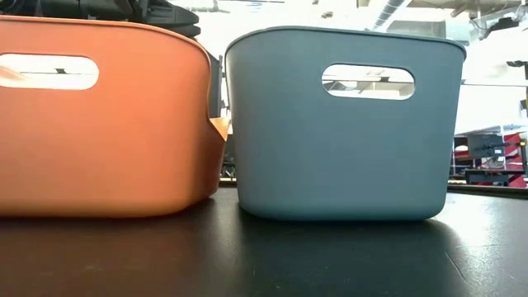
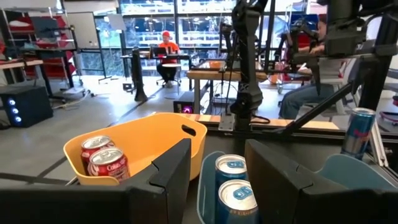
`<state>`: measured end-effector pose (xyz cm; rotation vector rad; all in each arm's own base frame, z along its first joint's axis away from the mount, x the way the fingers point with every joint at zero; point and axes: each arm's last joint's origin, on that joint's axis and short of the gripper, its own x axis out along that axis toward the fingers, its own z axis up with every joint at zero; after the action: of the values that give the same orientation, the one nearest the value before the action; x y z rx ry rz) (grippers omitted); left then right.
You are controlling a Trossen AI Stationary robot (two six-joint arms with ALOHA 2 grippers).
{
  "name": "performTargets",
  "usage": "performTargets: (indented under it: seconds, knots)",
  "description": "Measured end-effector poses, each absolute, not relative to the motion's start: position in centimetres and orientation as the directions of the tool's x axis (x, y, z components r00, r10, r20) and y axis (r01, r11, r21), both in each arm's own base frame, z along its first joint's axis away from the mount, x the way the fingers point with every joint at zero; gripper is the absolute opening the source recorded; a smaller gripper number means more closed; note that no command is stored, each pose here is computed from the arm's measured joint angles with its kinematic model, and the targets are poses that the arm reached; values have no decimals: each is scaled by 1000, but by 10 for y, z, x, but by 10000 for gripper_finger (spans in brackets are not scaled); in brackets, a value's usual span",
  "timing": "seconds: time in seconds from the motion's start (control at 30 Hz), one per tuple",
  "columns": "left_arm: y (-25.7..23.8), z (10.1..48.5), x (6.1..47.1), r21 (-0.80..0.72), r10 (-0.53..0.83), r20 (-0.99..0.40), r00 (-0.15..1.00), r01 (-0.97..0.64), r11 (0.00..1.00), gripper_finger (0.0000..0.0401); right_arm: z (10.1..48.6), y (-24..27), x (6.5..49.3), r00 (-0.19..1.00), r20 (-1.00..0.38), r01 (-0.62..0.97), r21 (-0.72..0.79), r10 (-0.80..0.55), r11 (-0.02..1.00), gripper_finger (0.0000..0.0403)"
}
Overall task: Sort soda cans
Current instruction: Put the blue soda can into the blue bin
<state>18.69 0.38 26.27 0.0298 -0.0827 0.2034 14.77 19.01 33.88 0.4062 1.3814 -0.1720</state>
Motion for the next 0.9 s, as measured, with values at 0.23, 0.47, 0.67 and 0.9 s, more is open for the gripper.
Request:
performTargets:
  seconds: [0.23, 0.47, 0.67, 0.9]
  knots:
    - [5, 263, 187, 19, 246, 87, 965, -248, 969, 149, 338, 214, 106, 154, -979, 605, 200, 134, 771, 332]
    - [6, 263, 186, 29, 261, 92, 961, -265, 964, 149, 333, 228, 74, 129, -982, 719, 187, 136, 670, 364]
    - [6, 267, 186, -38, 261, 133, 956, -258, 965, 149, 326, 246, 72, 139, -974, 773, 220, 180, 596, 396]
    - [6, 268, 186, -58, 261, 133, 956, -255, 965, 149, 301, 271, 87, 132, -981, 766, 194, 145, 612, 398]
